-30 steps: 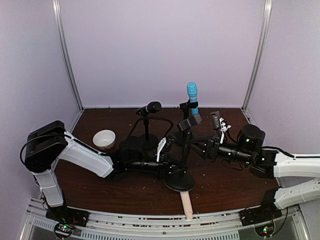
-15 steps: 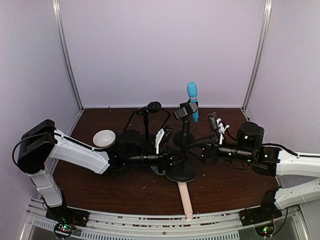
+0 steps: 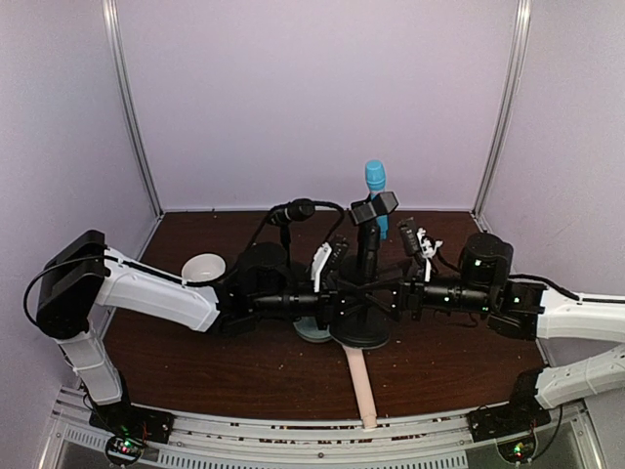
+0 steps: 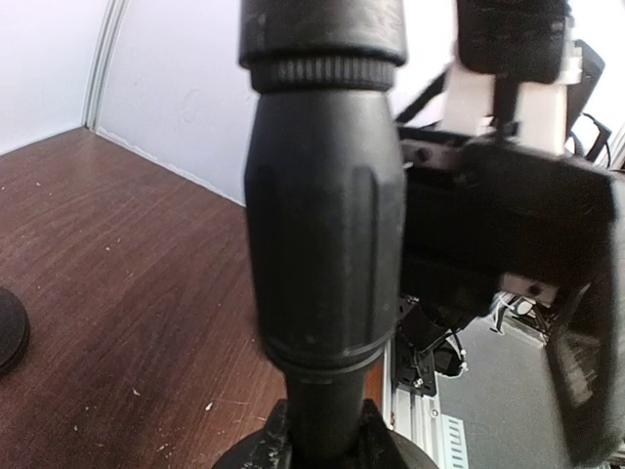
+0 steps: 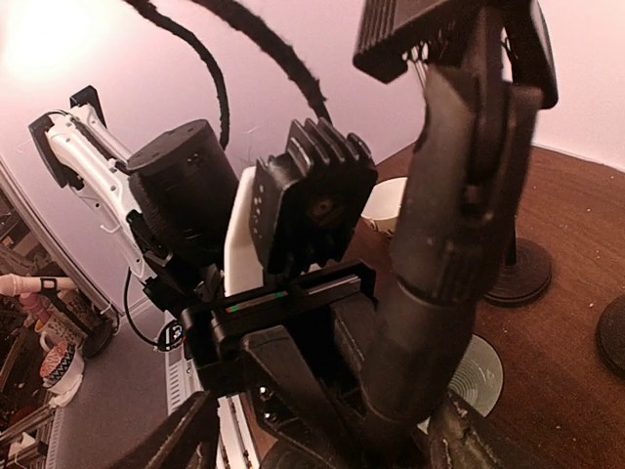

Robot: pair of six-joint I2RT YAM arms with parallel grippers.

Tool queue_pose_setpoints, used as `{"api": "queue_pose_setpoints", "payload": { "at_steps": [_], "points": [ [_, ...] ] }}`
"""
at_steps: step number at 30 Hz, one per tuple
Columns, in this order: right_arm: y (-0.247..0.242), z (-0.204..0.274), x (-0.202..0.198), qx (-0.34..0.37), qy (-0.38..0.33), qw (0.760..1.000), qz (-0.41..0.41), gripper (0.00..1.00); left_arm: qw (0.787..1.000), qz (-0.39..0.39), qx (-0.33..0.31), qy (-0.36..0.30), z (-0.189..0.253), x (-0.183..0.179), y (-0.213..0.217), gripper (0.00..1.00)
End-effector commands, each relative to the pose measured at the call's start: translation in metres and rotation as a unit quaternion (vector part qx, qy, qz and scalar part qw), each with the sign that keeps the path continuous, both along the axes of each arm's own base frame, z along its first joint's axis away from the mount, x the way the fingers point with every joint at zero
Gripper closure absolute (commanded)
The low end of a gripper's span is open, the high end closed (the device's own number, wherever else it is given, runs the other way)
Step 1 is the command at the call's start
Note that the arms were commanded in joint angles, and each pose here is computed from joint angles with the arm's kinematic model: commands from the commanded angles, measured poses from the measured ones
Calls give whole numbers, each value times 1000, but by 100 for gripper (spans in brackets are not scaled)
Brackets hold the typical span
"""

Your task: Attach the microphones to the stand

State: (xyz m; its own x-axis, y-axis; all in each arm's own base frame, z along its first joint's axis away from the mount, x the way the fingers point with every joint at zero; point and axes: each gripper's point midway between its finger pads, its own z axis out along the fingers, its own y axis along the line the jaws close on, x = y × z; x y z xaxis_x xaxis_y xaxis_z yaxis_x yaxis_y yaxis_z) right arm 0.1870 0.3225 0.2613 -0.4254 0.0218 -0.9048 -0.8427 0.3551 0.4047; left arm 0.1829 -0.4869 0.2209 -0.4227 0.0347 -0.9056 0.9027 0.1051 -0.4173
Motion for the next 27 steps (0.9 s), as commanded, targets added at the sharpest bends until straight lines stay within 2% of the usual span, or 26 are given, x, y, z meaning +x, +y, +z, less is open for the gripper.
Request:
{"api": "queue_pose_setpoints", "payload": {
  "at_steps": [1, 5, 9, 16, 22, 25, 27],
  "points": [
    [-13, 17, -30, 16, -29, 999, 37, 26, 999, 18, -40, -18, 32, 9, -3, 100],
    [-36, 17, -35, 8, -31, 999, 6, 27, 999, 22, -33, -19, 30, 10, -1, 100],
    [-62, 11, -19, -48, -30, 996, -71, 25, 999, 26, -18, -23, 31, 8, 6, 100],
    [-72, 8, -11, -73, -26, 992, -104, 22, 998, 27, 25, -42, 30, 2, 18, 100],
    [-90, 24, -6, -100, -29, 984, -145, 19, 998, 32, 24, -47, 33, -3, 32, 100],
    [-99, 33, -2, -97, -40, 980, -168, 11, 998, 33, 25, -53, 35, -5, 37, 100],
    [-104, 36, 1, -89, -40, 978, -185, 1, 998, 29, 22, -54, 37, -6, 37, 100]
  ]
}}
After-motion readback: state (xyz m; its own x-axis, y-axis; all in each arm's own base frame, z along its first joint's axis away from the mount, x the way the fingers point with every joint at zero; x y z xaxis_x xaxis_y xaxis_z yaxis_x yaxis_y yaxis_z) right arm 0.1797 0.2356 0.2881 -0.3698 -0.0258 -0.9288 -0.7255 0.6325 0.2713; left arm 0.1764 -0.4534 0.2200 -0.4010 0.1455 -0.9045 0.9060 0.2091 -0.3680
